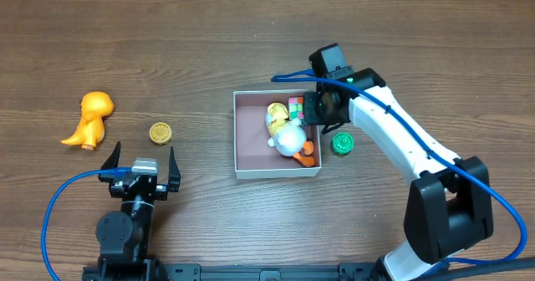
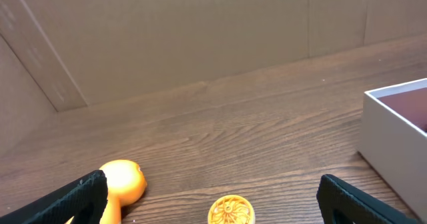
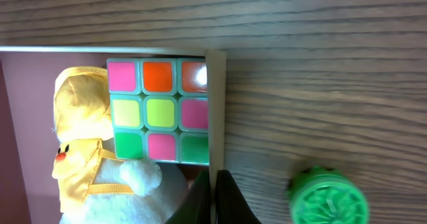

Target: Pack container

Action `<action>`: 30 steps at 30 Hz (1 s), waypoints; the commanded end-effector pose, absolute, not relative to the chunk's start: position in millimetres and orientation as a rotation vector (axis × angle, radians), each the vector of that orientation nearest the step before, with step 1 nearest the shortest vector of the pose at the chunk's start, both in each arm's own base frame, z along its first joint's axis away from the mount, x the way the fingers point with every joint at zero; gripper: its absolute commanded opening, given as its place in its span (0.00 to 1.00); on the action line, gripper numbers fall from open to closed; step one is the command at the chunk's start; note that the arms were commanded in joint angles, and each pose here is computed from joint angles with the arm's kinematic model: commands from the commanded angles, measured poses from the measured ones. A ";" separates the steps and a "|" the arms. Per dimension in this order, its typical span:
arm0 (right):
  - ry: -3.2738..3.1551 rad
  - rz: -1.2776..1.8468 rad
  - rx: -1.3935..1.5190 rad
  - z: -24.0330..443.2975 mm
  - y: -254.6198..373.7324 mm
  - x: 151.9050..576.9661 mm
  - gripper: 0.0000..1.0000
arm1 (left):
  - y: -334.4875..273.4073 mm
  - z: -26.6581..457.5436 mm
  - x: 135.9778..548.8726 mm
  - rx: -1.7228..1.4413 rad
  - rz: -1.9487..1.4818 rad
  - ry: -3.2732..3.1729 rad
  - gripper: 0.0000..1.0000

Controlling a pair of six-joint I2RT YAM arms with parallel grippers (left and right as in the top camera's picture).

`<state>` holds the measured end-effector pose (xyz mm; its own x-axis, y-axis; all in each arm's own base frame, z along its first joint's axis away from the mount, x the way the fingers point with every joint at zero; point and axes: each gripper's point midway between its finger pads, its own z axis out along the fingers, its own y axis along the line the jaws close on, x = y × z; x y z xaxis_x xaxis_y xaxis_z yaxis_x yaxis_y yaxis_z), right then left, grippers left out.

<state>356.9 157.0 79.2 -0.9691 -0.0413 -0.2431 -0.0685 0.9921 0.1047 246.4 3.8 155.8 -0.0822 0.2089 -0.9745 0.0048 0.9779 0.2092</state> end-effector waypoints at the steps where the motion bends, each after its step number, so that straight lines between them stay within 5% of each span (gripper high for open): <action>1: 2.879 0.208 -0.066 81.0 176.8 354.4 0.06 | 7.9 154.0 246.4 0.141 0.178 1.653 1.00; 20: 2.860 0.193 0.107 81.9 175.6 358.5 0.07 | 7.9 154.0 246.4 0.141 0.178 1.653 1.00; 27: 2.863 0.182 0.042 81.6 175.2 357.7 0.19 | 7.9 154.0 246.4 0.141 0.178 1.653 1.00; 30: 2.865 0.180 0.045 81.9 174.4 357.4 0.33 | 7.9 154.0 246.4 0.141 0.178 1.653 1.00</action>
